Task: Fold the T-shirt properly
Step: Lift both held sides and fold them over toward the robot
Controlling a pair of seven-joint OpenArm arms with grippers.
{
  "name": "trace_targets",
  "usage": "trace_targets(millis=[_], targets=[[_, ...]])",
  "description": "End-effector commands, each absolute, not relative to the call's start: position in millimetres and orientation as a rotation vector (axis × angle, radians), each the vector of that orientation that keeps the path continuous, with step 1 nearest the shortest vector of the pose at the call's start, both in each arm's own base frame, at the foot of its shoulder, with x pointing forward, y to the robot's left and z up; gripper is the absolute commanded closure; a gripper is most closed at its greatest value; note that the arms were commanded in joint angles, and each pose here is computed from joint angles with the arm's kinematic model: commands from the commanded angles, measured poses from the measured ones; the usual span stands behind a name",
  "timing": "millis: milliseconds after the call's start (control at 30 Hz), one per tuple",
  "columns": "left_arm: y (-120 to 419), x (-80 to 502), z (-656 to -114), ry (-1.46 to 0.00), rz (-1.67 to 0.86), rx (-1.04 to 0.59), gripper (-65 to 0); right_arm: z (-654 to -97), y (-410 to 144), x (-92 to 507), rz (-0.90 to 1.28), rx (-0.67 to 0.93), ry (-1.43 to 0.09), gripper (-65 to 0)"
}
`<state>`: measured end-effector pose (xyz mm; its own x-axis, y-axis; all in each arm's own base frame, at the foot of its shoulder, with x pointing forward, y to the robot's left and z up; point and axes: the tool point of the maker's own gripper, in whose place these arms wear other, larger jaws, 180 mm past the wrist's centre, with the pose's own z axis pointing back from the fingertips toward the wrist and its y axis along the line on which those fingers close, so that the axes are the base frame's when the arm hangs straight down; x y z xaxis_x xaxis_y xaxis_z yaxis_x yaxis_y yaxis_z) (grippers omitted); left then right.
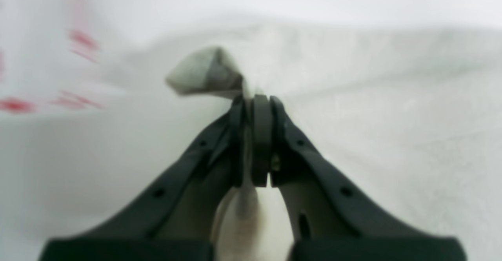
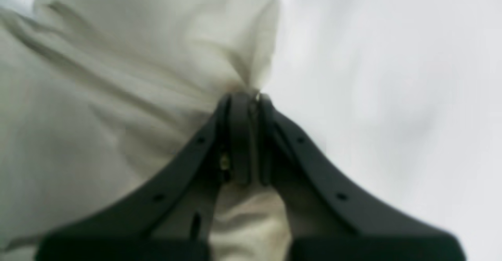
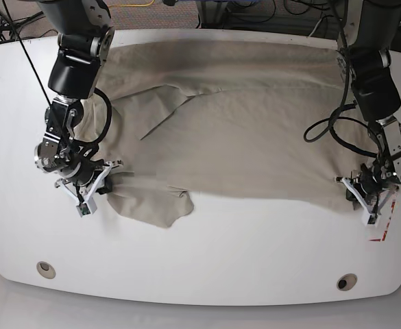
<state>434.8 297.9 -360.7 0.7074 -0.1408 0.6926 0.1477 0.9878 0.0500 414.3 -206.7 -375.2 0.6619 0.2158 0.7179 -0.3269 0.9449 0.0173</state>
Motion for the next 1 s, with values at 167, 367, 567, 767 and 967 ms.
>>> trace_targets(millis=[167,367,567,767,967], targets=[[301.4,437.0,-317.7,-0.855,-0.206,0.082,0.0,-330.6,-220.0,425.1,0.342,0.063,-0.858,0.0],[301.3,421.3,-309.0,-0.858,-0.244,0.140,0.0,-317.4,-222.0,413.4,0.368,0.004,-0.860,0.0],[302.7,399.8,-308.3,-0.830,-0.274,0.193,0.0,-307.5,-225.8,391.8,0.398,-0.070,-0.839,0.0],[292.9,377.5,-309.4,-0.817,-0.375,0.217,0.0,-302.1,-224.2,367.2,0.420,-0.126,-0.814,0.0],[286.8,351.4,-320.5,-0.775,-0.447,0.230,0.0,-301.4,-218.6,337.7,0.408,-0.150,-0.800,0.0]])
